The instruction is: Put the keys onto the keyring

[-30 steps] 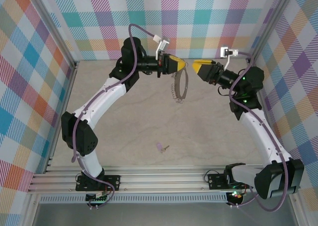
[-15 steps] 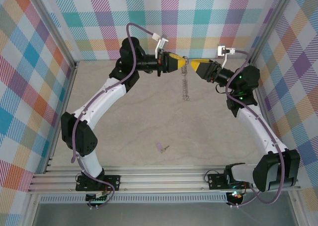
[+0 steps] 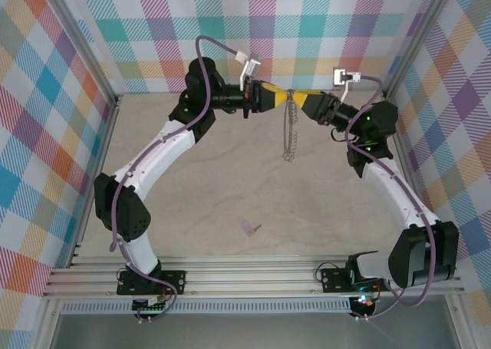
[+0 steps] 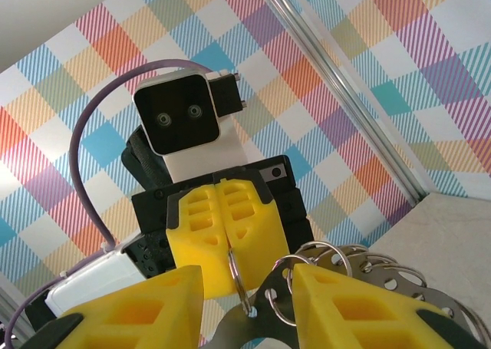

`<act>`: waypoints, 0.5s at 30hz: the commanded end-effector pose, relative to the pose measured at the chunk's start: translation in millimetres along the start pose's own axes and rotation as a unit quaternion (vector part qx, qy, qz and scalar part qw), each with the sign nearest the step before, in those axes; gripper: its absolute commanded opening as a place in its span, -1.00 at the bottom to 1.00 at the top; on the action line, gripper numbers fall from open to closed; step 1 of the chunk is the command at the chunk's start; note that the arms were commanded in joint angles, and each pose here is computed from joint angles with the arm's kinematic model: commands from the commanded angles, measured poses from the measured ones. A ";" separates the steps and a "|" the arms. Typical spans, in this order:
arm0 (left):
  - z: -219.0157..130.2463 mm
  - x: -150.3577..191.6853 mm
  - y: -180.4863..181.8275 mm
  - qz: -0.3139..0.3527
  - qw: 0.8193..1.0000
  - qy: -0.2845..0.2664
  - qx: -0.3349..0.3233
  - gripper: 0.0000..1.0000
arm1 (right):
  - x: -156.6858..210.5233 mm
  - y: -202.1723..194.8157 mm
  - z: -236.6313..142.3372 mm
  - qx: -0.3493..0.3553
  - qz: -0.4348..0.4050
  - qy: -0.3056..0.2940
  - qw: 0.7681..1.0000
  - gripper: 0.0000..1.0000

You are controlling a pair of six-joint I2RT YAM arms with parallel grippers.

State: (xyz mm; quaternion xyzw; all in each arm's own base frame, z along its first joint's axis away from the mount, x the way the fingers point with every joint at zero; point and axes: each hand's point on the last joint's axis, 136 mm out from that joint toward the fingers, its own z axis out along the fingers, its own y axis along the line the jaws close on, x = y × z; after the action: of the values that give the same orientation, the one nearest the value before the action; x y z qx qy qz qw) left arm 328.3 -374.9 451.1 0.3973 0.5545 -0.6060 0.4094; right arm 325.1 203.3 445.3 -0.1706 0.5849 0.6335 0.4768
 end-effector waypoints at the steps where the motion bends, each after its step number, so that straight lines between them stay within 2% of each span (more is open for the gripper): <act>1: -4.0 -21.1 -28.1 0.042 0.999 -0.016 0.021 -1.00 | -3.2 15.2 4.5 -0.027 -0.021 0.004 0.999 -0.29; 15: -0.1 -17.8 -30.2 0.040 0.999 -0.006 0.029 -1.00 | 0.3 15.7 9.5 -0.031 -0.020 0.013 0.999 -0.43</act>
State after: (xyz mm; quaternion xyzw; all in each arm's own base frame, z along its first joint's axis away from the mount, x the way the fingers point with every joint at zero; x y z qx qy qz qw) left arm 325.6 -375.6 450.8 0.4017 0.5521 -0.6077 0.4056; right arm 324.2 211.2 441.0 -0.1771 0.5864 0.6392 0.4650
